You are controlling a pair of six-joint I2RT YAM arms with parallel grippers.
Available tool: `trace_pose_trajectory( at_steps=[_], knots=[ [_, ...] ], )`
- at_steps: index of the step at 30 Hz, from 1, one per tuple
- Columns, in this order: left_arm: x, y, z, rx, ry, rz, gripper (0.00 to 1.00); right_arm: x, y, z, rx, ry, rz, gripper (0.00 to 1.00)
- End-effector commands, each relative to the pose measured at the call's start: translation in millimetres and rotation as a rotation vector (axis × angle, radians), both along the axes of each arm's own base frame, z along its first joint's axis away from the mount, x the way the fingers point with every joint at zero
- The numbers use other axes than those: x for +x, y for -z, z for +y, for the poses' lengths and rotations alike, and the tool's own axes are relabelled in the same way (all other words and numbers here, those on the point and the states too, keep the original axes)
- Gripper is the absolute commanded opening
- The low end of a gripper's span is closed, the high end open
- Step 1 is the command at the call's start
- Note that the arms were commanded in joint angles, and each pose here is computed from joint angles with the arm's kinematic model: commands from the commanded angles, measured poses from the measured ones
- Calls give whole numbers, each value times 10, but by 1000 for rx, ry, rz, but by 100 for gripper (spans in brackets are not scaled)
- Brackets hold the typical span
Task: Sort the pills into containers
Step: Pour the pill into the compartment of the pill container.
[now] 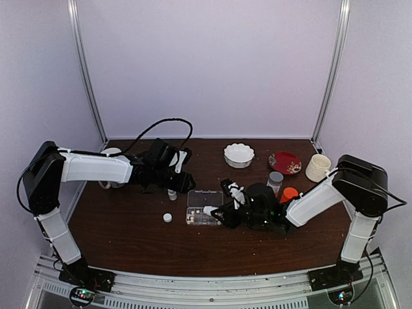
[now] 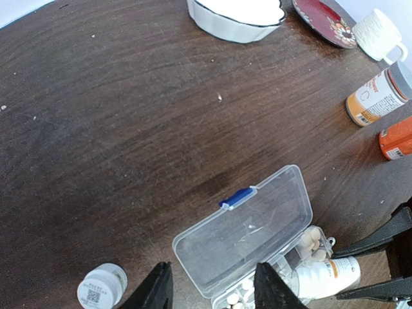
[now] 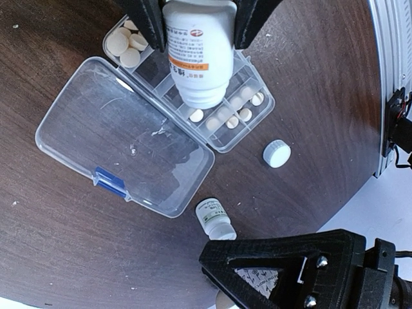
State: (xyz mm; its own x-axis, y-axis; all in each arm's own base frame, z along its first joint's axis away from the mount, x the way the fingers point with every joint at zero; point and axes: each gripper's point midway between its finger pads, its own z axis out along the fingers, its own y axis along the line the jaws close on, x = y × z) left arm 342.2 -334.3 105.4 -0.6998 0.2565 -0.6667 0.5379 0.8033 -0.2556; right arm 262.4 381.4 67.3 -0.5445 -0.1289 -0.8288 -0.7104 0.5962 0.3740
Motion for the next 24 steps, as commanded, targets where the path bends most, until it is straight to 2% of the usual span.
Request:
trace_pose_trajectory(
  at_steps=[1, 10, 12, 15, 18, 21, 24],
  knots=[
    [58, -78, -58, -18, 15, -19, 46, 77, -12, 5, -16, 16, -10, 5],
    [44, -132, -60, -25, 19, -20, 46, 52, -101, -20, 35, 21, -26, 4],
    [38, -146, -52, -24, 20, -21, 46, 82, -48, -8, -8, 23, -14, 4],
    [34, -183, -36, -23, 19, -27, 46, 59, -108, -16, 31, 19, -28, 4],
    [20, -206, -11, -17, 16, -30, 46, 76, -42, 2, -14, 15, -9, 3],
    [5, -230, 18, -13, 13, -34, 46, 55, -126, -23, 41, 21, -31, 4],
    [-28, -245, 49, -13, 11, -34, 46, 79, -44, 4, -21, 13, -10, 3]
  ],
)
